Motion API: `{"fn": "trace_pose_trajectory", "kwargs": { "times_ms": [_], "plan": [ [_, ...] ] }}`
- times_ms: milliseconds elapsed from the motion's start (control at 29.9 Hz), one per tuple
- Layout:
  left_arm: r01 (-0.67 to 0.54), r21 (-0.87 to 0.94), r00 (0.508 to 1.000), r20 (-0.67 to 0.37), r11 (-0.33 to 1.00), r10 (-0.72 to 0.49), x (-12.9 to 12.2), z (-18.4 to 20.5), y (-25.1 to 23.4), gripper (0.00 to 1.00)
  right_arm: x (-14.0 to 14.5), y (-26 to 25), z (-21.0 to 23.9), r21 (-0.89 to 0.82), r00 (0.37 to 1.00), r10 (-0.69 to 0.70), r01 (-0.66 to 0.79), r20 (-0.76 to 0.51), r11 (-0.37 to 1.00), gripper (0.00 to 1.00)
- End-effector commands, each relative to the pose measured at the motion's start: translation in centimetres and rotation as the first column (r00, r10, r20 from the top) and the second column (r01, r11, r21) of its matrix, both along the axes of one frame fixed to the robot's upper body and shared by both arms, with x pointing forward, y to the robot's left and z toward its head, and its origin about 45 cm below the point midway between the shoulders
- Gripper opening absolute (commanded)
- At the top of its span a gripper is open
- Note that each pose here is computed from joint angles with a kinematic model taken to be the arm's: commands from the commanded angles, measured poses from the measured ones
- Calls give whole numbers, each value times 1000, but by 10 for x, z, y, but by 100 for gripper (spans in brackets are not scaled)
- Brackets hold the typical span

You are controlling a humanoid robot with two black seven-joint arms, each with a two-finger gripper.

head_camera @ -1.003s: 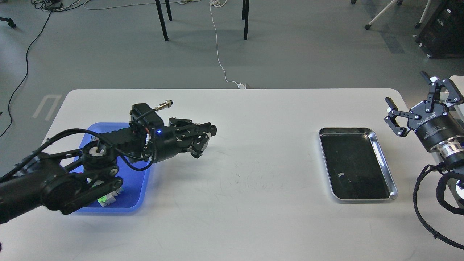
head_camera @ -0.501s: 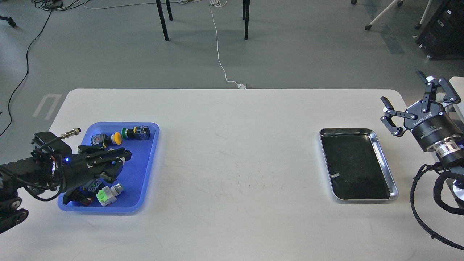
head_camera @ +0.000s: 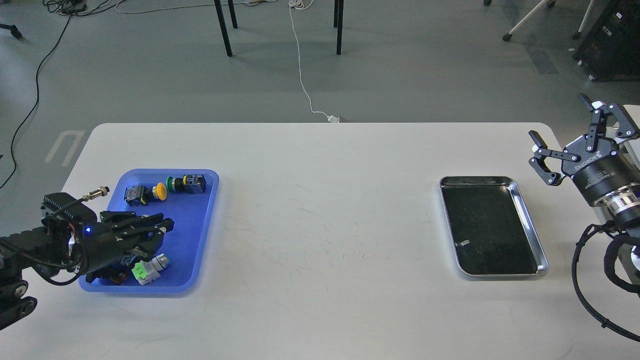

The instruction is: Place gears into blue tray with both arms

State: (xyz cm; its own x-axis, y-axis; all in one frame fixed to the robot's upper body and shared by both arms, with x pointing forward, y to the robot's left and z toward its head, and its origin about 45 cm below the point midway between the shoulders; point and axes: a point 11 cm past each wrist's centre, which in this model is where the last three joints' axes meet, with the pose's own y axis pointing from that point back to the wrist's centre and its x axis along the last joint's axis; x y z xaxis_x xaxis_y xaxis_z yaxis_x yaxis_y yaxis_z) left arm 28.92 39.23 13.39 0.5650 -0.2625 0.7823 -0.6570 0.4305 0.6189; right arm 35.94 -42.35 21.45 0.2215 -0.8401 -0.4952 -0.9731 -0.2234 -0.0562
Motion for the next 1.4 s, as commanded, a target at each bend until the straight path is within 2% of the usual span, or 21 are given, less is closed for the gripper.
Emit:
{"fn": "trace_pose_trajectory", "kwargs": {
  "times_ms": [0, 134, 201, 334, 401, 468, 602, 735, 836, 936, 1036, 1170, 1237, 1370],
  "plan": [
    [-8, -8, 1000, 2, 1000, 8, 1, 1, 0, 57, -1, 1, 2, -2, 1000, 8, -8, 1, 1000, 98],
    [-7, -19, 1000, 18, 1000, 7, 5, 5, -1, 63, -3, -9, 8, -25, 1000, -2, 2, 5, 1000, 98],
    [-22, -40, 999, 30, 999, 23, 9, 10, -2, 72, -2, -11, 10, -30, 1000, -7, 7, 7, 1000, 98],
    [-178, -300, 977, 59, 937, 205, 38, 35, -17, 91, 9, -11, 24, -38, 999, -6, 7, 44, 999, 98],
    [-261, -455, 951, 29, 851, 307, 54, 51, -25, 97, 13, -13, 27, -43, 998, -14, 17, 54, 999, 98],
    [-311, -576, 929, -17, 756, 369, 70, 69, -33, 97, 17, -18, 31, -50, 997, -31, 34, 65, 998, 98],
    [-349, -755, 908, -126, 555, 399, 103, 107, -56, 98, 35, -21, 53, -50, 991, -53, 60, 125, 997, 98],
    [-375, -897, 871, -253, 236, 421, 134, 155, -59, 98, 57, -7, 66, -24, 984, -66, 71, 166, 997, 99],
    [-380, -925, 866, -350, 15, 357, 146, 179, -59, 98, 67, 3, 77, -10, 980, -49, 52, 190, 999, 99],
    [-382, -917, 877, -399, -115, 267, 152, 192, -62, 98, 71, 4, 82, -4, 979, -52, 54, 195, 999, 99],
    [-386, -887, 873, -441, -255, 211, 159, 199, -63, 98, 80, 27, 77, 68, 979, -47, 34, 198, 997, 99],
    [-435, -777, 836, -537, -455, 117, 169, 190, -52, 98, 90, 41, 81, 145, 983, -46, 20, 178, 989, 99],
    [-459, -718, 820, -569, -523, 61, 173, 181, -49, 98, 96, 45, 74, 187, 987, -76, 48, 144, 981, 99],
    [-458, -639, 793, -608, -618, 40, 180, 162, -39, 98, 116, 45, 72, 257, 989, -113, 86, 94, 963, 99]
  ]
}}
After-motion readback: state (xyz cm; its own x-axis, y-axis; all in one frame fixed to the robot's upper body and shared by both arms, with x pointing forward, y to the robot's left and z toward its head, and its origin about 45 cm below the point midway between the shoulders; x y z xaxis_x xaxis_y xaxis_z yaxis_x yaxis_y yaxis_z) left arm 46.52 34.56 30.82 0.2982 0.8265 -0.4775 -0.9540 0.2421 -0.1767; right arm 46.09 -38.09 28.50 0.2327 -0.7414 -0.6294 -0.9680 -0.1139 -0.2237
